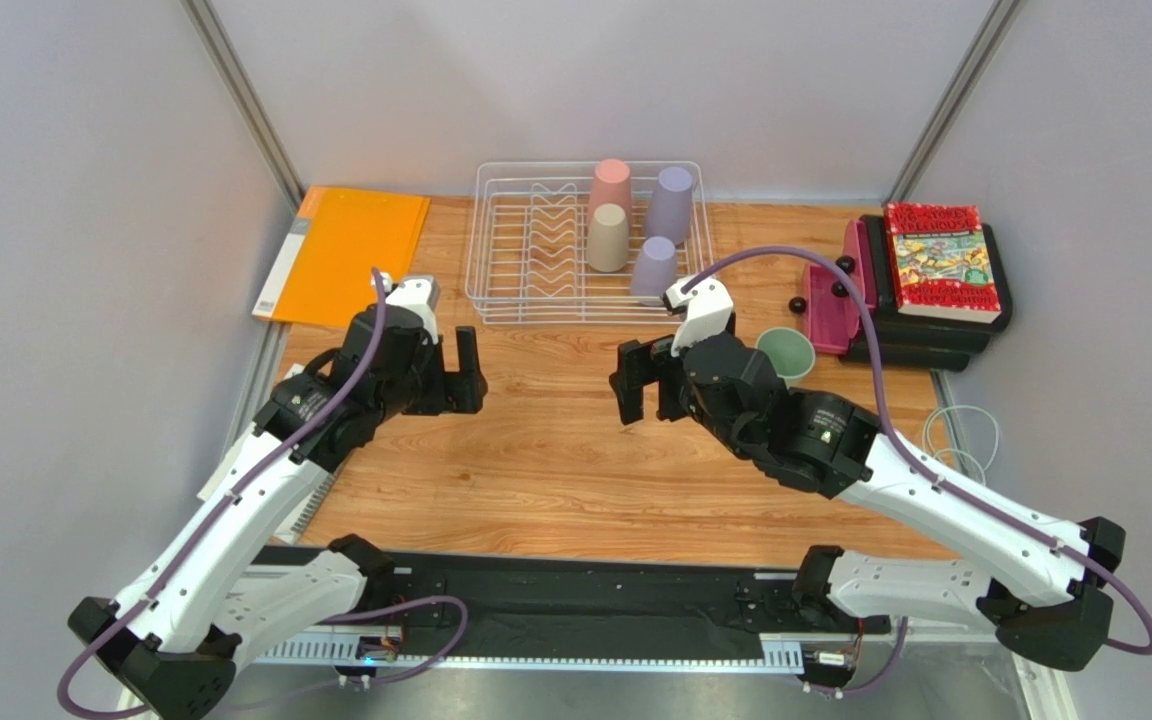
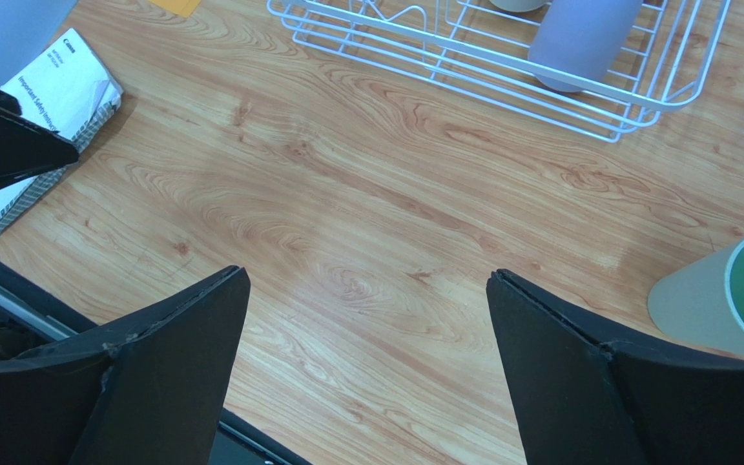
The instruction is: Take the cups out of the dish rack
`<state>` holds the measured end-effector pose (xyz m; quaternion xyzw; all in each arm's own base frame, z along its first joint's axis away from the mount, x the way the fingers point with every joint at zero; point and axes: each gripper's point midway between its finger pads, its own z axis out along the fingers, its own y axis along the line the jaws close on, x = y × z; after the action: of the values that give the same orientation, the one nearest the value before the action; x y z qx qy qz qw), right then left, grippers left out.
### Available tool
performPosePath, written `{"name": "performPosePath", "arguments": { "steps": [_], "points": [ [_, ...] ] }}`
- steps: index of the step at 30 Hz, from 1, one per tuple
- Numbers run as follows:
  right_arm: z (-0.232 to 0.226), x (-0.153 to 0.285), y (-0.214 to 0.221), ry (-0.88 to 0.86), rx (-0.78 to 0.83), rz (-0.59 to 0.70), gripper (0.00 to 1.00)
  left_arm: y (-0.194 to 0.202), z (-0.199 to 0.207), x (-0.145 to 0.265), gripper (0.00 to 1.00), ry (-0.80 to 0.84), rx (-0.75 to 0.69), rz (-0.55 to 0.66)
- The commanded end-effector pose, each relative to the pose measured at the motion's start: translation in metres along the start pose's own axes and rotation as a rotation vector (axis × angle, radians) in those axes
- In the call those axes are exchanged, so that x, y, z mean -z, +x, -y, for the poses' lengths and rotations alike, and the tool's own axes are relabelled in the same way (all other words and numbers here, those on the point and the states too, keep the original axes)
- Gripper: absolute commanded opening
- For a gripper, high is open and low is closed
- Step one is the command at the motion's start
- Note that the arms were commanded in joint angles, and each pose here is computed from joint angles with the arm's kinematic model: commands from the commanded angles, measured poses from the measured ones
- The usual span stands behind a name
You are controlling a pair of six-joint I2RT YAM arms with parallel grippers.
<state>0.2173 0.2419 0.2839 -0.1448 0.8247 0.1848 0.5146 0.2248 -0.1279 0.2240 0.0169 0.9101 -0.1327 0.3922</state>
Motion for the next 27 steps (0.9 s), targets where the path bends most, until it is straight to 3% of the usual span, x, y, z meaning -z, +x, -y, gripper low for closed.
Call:
{"name": "performPosePath", "arguments": {
  "steps": [1,5,9,19,27],
  "points": [
    [0.006,-0.002,-0.01,0.037,0.012,0.05,0.99,-0.014,0.006,0.008,1.0,0.037,-0.022,0.058],
    [0.009,-0.004,-0.018,0.069,0.009,0.078,0.99,-0.014,0.007,0.008,1.0,0.039,-0.013,0.06],
    [0.031,-0.011,-0.066,0.225,0.026,0.163,0.98,-0.014,0.008,0.008,1.0,0.05,-0.001,0.068],
    [0.098,-0.116,-0.14,0.454,-0.061,0.133,0.93,-0.009,0.005,0.009,1.0,0.045,0.036,0.086],
    [0.123,-0.18,-0.106,0.505,-0.045,0.001,0.93,0.004,0.005,-0.005,1.0,0.044,0.046,0.042]
  ]
}}
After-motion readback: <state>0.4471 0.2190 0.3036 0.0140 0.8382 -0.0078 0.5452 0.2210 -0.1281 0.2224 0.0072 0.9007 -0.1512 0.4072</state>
